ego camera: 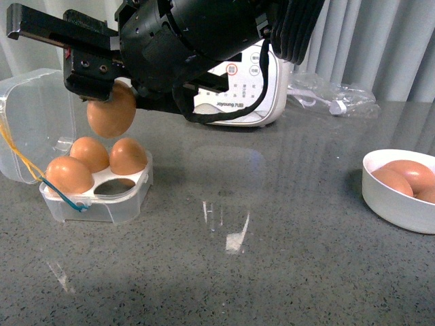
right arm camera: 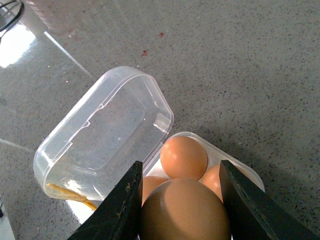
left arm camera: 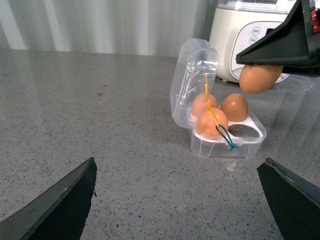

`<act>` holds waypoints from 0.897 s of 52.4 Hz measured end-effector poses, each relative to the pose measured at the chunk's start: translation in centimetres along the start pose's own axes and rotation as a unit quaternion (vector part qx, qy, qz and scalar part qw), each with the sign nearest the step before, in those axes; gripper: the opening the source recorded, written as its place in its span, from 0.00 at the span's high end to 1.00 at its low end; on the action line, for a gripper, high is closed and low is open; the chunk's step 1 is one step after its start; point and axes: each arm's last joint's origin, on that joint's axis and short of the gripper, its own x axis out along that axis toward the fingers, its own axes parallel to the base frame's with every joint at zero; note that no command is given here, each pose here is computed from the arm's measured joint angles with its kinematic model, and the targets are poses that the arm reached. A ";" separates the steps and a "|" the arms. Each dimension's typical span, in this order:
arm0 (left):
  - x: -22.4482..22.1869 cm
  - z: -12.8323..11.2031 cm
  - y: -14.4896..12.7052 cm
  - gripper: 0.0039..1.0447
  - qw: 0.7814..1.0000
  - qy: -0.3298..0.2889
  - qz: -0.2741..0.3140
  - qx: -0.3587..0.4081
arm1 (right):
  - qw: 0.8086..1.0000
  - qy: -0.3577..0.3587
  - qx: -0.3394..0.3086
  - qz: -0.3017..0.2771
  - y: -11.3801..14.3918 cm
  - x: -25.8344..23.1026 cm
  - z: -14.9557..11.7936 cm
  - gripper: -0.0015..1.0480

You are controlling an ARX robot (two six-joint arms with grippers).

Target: Put egg into box

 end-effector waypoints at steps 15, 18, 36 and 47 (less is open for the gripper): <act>0.0 0.0 0.0 0.06 1.000 0.000 0.000 0.000 | 1.000 0.028 -0.013 -0.001 0.2 0.3 -1.3 0.62; 0.0 0.0 0.0 0.06 1.000 0.000 0.000 0.000 | 0.999 0.030 -0.014 -0.001 0.3 0.4 -1.5 0.62; 0.0 0.0 0.0 0.06 1.000 0.000 0.000 0.000 | 0.999 0.040 -0.012 -0.013 0.0 0.7 -2.0 0.62; 0.0 0.0 0.0 0.06 1.000 0.000 0.000 0.000 | 0.999 0.049 -0.010 -0.015 -0.2 1.0 -2.4 0.62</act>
